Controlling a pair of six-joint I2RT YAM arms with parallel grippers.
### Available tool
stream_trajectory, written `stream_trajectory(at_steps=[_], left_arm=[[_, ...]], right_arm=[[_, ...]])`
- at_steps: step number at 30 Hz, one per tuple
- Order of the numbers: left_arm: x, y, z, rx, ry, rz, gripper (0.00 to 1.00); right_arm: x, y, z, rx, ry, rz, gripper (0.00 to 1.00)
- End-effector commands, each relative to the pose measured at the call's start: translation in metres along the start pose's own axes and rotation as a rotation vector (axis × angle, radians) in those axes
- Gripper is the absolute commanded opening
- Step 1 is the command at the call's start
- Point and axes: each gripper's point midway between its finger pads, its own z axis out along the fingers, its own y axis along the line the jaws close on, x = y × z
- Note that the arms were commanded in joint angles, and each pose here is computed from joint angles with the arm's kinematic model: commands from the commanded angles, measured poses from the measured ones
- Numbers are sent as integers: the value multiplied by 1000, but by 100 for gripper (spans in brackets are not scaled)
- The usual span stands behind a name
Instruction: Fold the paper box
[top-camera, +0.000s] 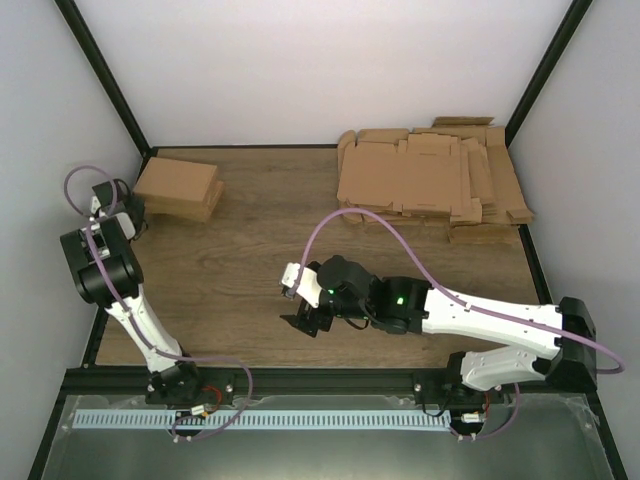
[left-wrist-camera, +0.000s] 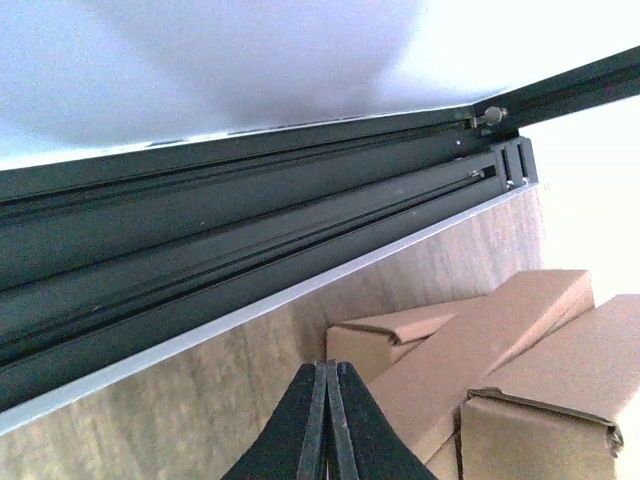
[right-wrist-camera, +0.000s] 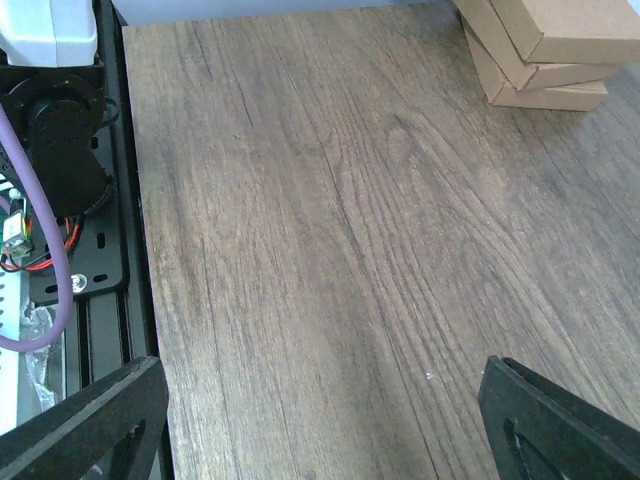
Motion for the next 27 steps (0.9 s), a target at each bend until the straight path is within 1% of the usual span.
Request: stream_trajectory(at_steps=[1, 5, 9, 18, 22, 27], left_arm=[[-7, -22, 12, 55, -4, 14, 4], [-7, -29, 23, 69, 17, 6, 4], [-8, -38, 27, 90, 14, 13, 4], [-2, -54, 37, 119, 60, 36, 4], [5, -43, 23, 71, 82, 32, 4], [19, -15, -22, 15, 93, 7, 4]], right_arm=[[-20, -6, -4, 21, -30, 5, 88], [-21, -7, -3, 28, -25, 0, 88], [-21, -8, -1, 33, -19, 0, 88], [-15, -15, 0, 69, -12, 14, 89], [-13, -27, -1, 97, -25, 36, 88], [-20, -62, -11, 145, -87, 124, 89]])
